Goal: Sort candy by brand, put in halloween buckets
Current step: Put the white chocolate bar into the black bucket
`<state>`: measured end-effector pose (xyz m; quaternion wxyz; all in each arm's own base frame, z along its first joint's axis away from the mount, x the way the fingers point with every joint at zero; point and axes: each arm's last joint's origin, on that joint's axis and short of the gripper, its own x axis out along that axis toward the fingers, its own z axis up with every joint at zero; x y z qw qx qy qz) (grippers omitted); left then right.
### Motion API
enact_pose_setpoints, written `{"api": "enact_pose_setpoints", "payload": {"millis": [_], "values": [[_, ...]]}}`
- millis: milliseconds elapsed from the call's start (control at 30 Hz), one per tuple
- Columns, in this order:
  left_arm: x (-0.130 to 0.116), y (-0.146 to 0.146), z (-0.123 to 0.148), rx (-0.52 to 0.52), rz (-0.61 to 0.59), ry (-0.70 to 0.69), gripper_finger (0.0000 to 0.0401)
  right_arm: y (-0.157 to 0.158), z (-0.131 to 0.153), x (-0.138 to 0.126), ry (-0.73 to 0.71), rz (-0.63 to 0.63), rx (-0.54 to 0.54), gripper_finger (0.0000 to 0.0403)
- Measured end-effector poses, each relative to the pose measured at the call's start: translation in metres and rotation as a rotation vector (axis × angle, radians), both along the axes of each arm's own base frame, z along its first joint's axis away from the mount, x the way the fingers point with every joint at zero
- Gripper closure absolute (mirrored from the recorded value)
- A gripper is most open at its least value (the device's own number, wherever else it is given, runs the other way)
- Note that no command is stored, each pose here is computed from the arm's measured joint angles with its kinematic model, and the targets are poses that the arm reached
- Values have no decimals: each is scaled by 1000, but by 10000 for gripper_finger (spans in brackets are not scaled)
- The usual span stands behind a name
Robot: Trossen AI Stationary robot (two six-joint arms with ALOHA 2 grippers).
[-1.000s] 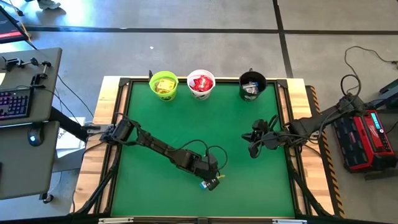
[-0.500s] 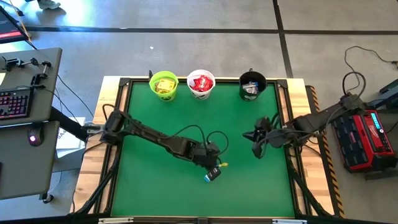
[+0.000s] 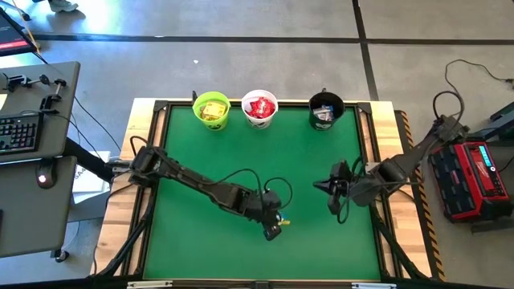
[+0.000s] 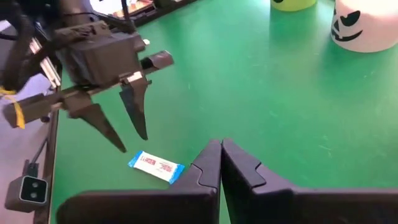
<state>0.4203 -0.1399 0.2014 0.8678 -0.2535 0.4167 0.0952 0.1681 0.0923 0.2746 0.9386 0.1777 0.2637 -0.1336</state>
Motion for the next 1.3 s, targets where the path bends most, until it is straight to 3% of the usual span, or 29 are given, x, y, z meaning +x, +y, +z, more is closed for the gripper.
{"api": "enact_pose_setpoints", "payload": {"millis": [167,333,733,1300], "values": [[-5,-15,-1,39,33,-15,205,2,-3,3,17,0,-13,403],[-5,-24,-18,72,67,6,174,2,-4,3,20,-3,-25,403],[-2,-27,-53,68,108,89,171,1,-5,2,30,5,-58,402],[1,-28,-53,68,73,64,172,-1,-6,1,39,-18,-92,402]]}}
